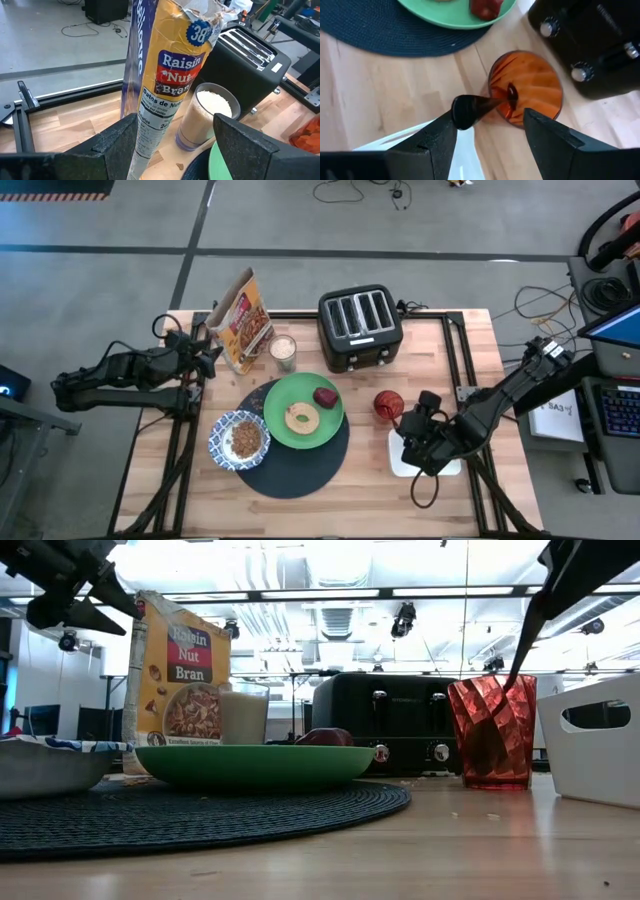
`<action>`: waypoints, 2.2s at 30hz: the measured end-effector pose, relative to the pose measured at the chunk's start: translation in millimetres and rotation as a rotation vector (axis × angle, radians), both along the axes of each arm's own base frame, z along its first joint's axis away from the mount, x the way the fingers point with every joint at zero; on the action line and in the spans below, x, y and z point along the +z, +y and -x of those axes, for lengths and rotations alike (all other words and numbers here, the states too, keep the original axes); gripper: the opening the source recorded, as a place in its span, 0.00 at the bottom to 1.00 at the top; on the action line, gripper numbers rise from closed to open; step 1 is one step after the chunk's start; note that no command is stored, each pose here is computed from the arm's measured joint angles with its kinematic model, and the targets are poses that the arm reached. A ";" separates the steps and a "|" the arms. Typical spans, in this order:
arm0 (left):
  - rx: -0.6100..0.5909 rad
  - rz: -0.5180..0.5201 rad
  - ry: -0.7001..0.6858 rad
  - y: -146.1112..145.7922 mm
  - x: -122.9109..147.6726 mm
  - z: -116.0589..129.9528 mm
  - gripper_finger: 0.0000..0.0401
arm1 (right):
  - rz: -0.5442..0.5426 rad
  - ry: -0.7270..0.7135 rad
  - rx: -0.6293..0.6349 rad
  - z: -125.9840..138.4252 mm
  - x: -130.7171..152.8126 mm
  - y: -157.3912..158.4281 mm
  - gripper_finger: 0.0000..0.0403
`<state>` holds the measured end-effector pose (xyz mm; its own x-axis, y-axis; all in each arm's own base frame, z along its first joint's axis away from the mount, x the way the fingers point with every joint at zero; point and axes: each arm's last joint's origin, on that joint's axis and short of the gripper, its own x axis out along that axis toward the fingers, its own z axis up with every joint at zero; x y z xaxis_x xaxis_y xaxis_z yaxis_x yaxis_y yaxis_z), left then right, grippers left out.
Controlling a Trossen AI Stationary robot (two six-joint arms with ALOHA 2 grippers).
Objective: Arrange a breakfast setting
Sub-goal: Put the spoon on the black table mat at the bottom of the green plate
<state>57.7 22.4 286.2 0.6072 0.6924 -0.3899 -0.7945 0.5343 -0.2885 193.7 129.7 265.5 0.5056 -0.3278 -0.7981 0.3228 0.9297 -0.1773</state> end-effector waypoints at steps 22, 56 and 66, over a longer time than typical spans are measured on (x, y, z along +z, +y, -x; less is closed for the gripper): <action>0.000 0.000 0.000 0.0 0.0 0.0 0.60 | 0.034 -0.035 0.043 -4.2 -4.3 2.2 0.08; 0.000 -0.002 0.002 0.0 0.0 0.0 0.60 | -0.010 -0.217 0.034 6.4 82.2 -8.6 0.02; -0.001 -0.003 0.005 0.0 -0.1 0.0 0.60 | 0.003 -0.306 -0.032 5.7 99.1 -12.3 0.02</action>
